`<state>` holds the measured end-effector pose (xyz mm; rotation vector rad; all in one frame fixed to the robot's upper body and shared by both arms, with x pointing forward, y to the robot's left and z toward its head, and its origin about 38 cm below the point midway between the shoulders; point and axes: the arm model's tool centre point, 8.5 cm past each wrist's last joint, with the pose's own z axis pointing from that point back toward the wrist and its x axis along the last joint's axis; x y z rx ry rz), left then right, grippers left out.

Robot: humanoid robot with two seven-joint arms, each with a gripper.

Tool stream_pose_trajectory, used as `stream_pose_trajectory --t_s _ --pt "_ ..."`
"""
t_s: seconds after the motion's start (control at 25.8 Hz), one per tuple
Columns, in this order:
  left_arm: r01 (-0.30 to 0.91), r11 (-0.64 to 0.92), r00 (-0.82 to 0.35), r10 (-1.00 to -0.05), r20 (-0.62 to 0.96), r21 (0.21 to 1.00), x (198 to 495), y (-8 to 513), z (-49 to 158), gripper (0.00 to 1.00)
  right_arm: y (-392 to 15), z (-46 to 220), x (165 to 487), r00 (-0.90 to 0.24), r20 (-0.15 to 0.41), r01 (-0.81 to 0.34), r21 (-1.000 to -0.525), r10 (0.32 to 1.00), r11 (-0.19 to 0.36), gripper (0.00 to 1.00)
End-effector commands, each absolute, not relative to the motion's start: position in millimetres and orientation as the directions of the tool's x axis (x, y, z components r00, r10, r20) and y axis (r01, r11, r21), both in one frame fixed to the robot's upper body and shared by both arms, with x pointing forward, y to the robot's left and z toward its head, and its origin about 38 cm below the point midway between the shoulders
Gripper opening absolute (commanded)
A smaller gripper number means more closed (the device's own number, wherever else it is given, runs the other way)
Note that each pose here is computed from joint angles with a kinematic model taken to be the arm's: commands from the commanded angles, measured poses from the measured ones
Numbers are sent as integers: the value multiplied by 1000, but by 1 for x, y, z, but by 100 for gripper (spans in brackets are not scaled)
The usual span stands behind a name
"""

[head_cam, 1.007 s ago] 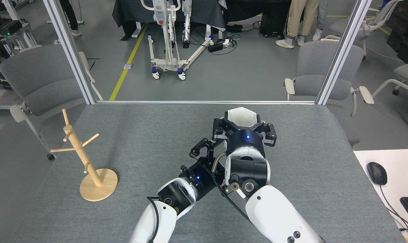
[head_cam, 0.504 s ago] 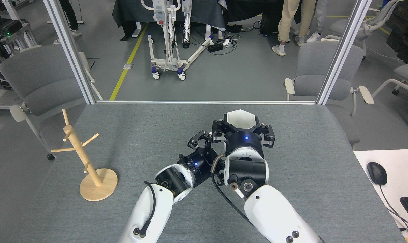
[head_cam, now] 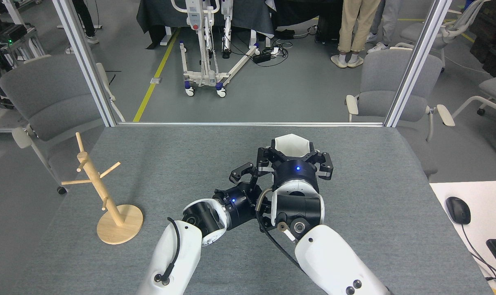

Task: Hang cup on storage rack
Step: 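Bring the left gripper up to the cup held by the right gripper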

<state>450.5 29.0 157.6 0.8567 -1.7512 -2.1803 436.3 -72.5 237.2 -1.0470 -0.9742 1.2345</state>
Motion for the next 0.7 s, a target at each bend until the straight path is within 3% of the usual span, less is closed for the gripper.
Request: stream_pose_trajectory --t_s 0.0,0.43,0.66 --pt "-185 -290 -809 -497 -313 939 454 26 163 99 -69 237 436 84 19 -248 -968 996 39 21" --pt "-163 -301 -832 -471 -295 940 468 13 181 99 -65 230 435 85 19 -268 -963 996 41 21" --pt "-54 -325 -867 -455 -206 944 481 11 181 99 -63 226 433 83 15 -271 -962 996 37 21"
